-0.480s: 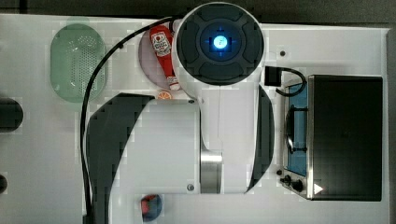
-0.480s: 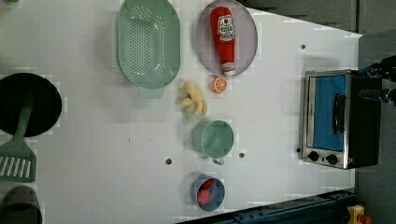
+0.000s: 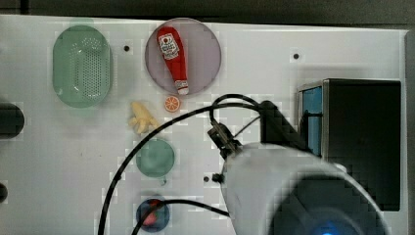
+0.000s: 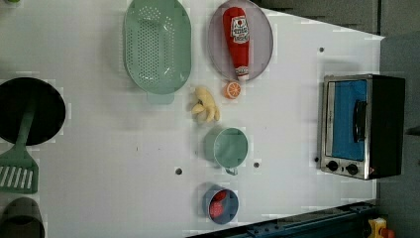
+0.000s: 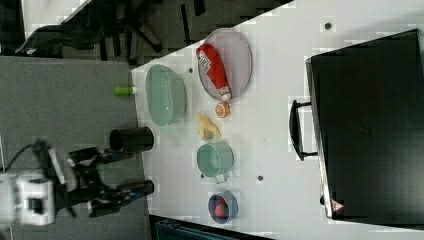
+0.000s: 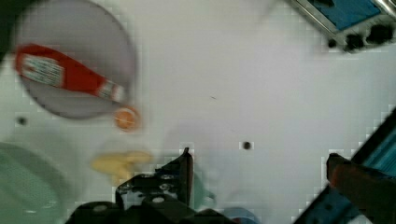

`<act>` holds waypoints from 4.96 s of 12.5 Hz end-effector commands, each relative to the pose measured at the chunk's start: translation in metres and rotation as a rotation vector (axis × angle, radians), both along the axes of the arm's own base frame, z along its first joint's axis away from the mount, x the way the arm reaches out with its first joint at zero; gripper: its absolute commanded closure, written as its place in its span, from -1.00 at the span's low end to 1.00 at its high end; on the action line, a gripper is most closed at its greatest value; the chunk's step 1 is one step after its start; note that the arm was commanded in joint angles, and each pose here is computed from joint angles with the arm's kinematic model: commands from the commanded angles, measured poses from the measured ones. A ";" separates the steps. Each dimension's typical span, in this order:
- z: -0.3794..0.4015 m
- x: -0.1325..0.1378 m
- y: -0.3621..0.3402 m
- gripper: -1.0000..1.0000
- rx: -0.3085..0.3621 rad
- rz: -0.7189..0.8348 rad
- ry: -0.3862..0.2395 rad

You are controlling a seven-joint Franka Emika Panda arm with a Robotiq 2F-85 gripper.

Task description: Flap open oven.

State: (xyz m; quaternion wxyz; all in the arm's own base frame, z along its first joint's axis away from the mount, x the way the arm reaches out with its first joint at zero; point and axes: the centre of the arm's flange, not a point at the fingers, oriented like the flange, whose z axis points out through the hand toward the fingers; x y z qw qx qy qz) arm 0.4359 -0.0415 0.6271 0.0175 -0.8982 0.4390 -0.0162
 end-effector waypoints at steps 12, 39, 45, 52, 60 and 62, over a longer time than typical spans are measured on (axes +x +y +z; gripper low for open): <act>-0.052 0.008 -0.024 0.65 0.020 0.142 0.110; -0.312 0.042 -0.211 0.65 -0.233 0.839 0.154; -0.323 0.049 -0.185 0.65 -0.218 0.889 0.163; -0.355 0.058 -0.104 0.65 -0.294 0.874 0.245; -0.435 0.061 -0.019 0.65 -0.492 0.878 0.361; -0.458 0.058 -0.002 0.65 -0.553 0.879 0.373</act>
